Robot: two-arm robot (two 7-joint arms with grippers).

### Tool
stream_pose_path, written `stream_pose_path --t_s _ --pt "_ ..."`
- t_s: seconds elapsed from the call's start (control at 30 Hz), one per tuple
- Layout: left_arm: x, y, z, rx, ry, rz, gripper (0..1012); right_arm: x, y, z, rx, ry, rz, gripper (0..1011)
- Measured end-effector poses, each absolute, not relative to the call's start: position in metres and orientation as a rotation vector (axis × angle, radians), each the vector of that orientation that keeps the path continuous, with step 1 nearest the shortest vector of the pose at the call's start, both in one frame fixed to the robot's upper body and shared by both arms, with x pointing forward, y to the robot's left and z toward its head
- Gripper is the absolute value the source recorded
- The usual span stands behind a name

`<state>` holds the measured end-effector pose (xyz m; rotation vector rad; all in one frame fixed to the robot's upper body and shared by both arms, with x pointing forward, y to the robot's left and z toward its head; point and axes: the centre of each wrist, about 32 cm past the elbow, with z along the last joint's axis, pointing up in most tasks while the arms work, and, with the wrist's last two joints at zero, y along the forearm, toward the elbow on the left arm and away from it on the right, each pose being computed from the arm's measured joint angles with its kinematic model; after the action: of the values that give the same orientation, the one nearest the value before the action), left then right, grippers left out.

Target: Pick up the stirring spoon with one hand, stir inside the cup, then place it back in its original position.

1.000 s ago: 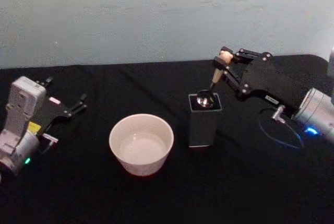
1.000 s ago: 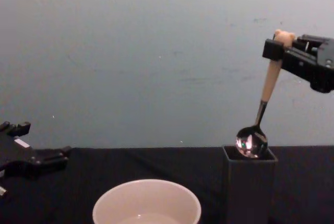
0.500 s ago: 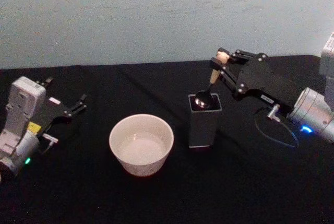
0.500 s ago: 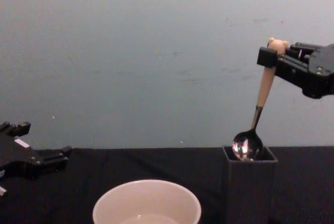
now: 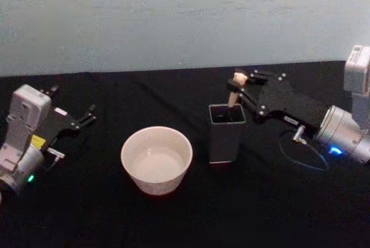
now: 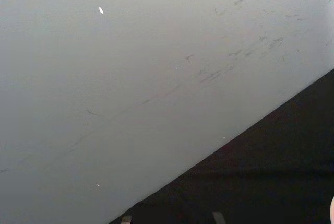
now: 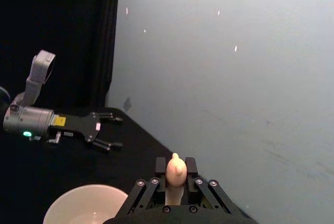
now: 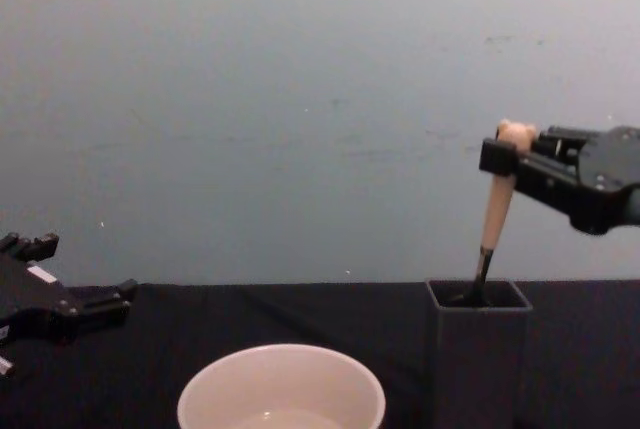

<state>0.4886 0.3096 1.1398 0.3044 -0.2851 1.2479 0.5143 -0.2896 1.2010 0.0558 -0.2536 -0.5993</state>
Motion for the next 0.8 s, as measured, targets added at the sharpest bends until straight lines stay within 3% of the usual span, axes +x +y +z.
stream_pose_path --t_s 0.8 --pt "0.489 0.31 1.14 0.304 -0.285 1.248 1002 0.525 -0.282 1.166 -0.034 -0.164 -0.635 213"
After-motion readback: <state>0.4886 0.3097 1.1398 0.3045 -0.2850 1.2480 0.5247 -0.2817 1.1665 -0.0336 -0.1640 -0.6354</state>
